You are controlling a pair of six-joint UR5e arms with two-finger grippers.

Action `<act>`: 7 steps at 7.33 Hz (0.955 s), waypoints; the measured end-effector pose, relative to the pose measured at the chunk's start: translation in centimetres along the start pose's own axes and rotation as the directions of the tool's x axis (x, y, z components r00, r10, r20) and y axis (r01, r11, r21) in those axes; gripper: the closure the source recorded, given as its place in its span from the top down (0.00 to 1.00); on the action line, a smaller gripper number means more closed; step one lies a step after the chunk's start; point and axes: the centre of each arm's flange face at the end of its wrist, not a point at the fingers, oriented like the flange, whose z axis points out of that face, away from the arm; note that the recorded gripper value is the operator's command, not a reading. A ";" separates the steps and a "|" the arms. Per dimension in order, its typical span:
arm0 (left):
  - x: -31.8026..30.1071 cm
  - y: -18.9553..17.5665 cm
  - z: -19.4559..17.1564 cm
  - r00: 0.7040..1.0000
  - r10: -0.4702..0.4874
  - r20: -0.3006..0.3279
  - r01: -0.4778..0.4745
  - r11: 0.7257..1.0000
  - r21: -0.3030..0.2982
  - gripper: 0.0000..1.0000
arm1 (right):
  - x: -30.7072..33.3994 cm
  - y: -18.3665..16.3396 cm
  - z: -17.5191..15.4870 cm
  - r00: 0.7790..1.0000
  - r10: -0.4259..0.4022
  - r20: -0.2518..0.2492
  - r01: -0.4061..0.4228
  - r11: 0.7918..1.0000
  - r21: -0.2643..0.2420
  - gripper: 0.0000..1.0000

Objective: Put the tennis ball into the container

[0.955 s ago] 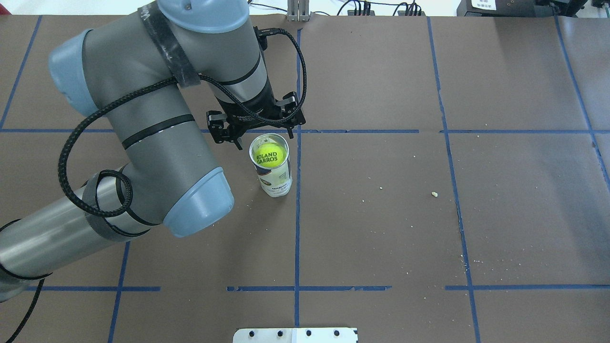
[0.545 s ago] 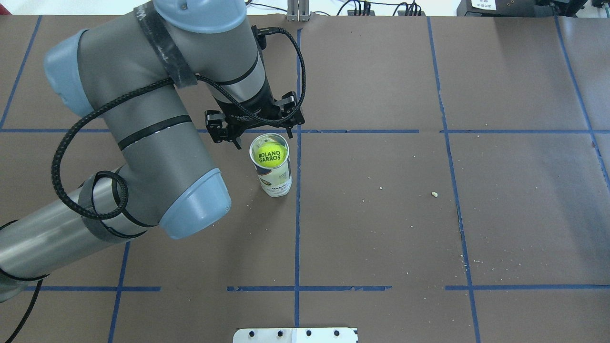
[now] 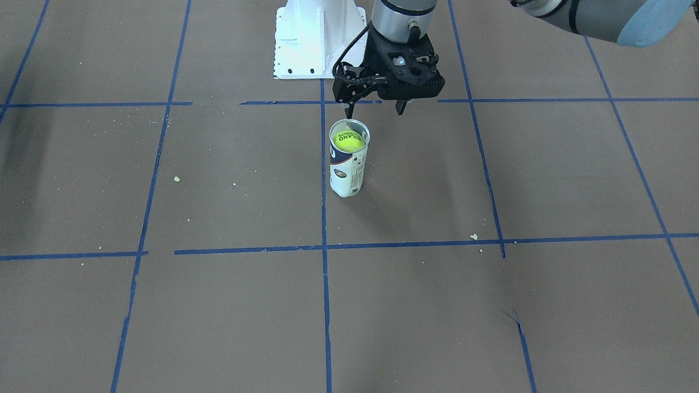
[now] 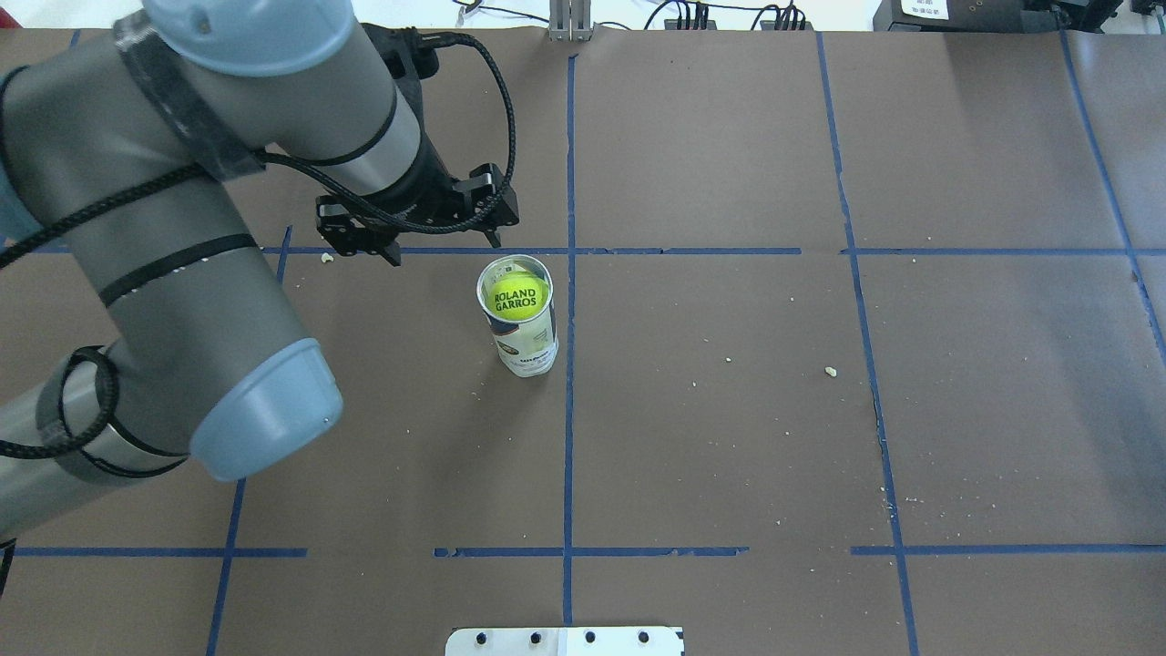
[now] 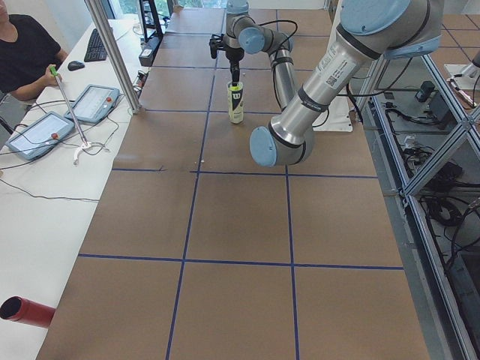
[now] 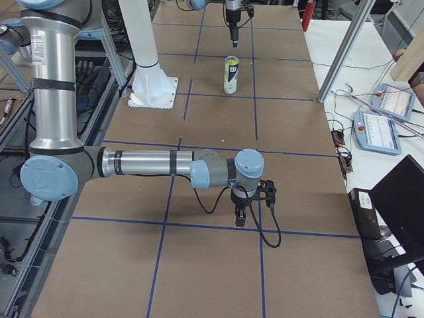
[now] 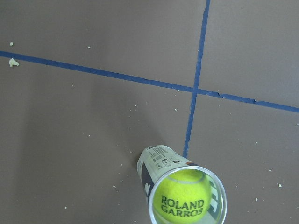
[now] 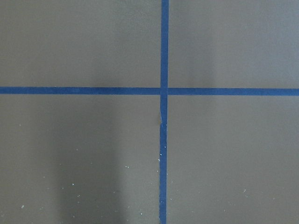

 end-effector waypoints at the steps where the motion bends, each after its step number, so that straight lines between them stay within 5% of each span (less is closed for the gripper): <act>1: -2.8 -2.0 -1.4 0.999 0.043 0.009 -0.044 0.998 0.034 1.00 | 0.0 0.0 0.0 1.000 0.000 0.000 0.000 1.000 0.000 1.00; 4: -14.7 -9.1 -4.1 0.974 0.212 0.082 -0.216 0.975 0.049 1.00 | 0.0 0.0 0.0 1.000 0.000 0.000 0.000 1.000 0.000 1.00; 7: -31.5 -14.0 -6.2 0.934 0.319 0.162 -0.323 0.946 -0.001 1.00 | 0.0 0.0 0.0 1.000 0.000 0.000 0.000 1.000 0.000 1.00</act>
